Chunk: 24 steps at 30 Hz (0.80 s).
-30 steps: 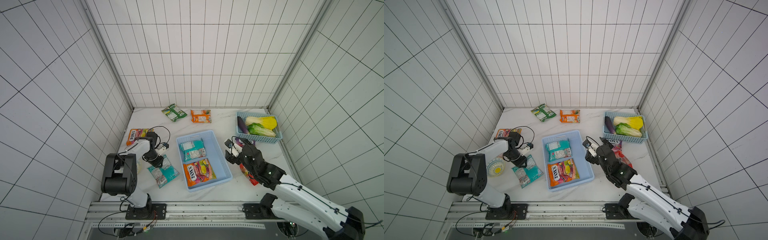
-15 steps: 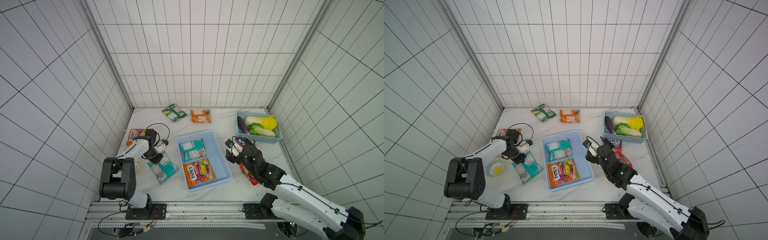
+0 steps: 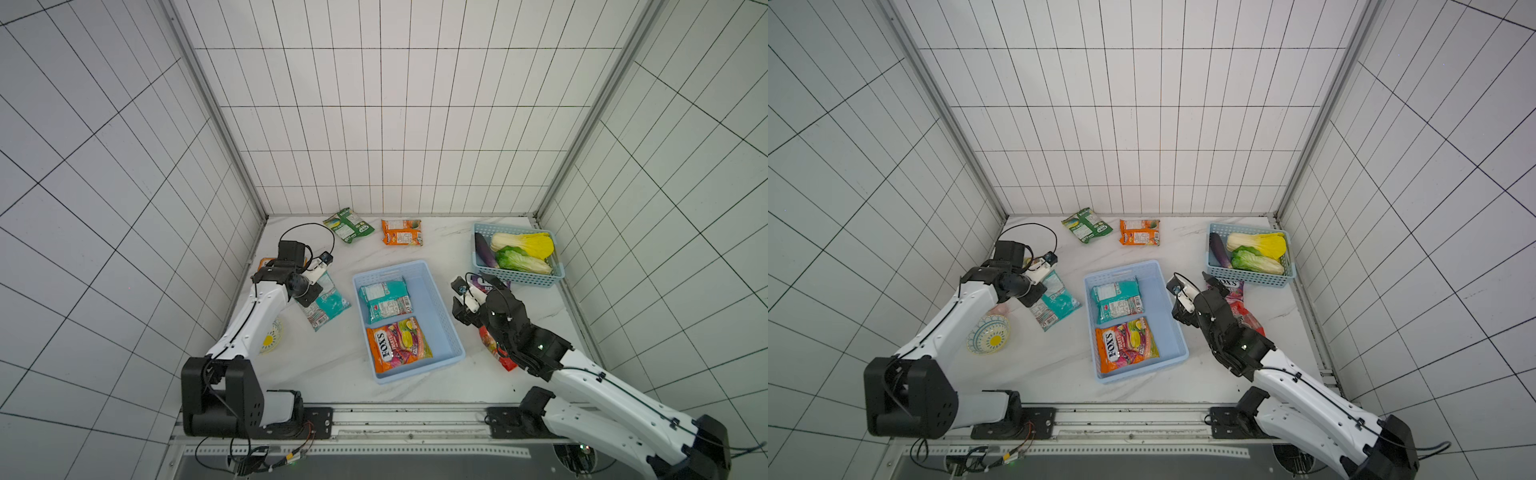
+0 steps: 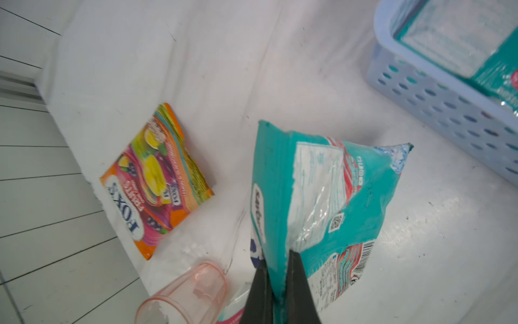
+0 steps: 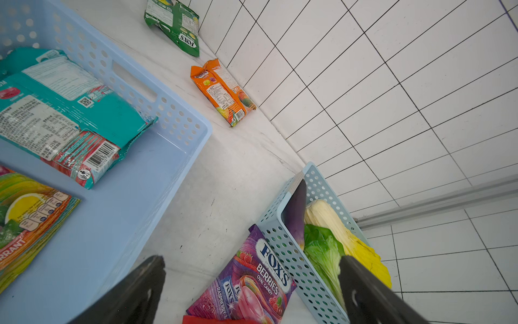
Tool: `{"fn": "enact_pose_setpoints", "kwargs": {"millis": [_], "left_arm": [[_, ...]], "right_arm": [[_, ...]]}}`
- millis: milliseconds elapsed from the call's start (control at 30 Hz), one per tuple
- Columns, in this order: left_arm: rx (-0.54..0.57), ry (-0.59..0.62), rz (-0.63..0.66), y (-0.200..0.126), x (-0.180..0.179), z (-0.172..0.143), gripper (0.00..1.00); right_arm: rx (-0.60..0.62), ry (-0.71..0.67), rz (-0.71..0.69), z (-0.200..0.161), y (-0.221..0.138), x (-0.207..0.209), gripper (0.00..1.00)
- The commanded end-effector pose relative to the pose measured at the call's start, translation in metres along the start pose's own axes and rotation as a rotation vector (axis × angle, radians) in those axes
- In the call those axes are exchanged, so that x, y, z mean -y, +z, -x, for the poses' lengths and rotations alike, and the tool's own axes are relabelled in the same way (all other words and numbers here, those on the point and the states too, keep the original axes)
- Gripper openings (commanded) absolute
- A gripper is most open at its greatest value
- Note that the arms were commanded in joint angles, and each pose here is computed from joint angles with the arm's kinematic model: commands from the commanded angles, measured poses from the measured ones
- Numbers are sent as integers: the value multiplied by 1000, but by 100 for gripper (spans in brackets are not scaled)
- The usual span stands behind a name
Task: Put the candies in the basket
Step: Pick up the candy at the center of the board.
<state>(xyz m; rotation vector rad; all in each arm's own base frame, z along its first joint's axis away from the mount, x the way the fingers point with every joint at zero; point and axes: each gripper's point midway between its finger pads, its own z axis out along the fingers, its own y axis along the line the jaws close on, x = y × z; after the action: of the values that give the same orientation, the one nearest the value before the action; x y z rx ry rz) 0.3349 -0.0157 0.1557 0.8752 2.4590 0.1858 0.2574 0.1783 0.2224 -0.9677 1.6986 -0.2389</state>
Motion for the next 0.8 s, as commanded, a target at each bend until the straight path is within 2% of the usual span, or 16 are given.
{"fn": "enact_pose_setpoints", "kwargs": {"millis": [0, 200, 433, 567, 767], "left_arm": [[168, -26, 117, -38, -33, 49, 0], [309, -115, 128, -81, -46, 91, 0], [433, -232, 3, -114, -32, 128, 0], [489, -347, -105, -123, -22, 145, 0], [545, -514, -375, -125, 11, 162, 0]], "right_arm": [[1, -8, -14, -3, -1, -1, 99], [10, -6, -7, 0, -2, -1, 99], [16, -1, 2, 1, -1, -3, 99], [-5, -8, -8, -6, 2, -4, 99], [2, 4, 10, -5, 3, -7, 99]]}}
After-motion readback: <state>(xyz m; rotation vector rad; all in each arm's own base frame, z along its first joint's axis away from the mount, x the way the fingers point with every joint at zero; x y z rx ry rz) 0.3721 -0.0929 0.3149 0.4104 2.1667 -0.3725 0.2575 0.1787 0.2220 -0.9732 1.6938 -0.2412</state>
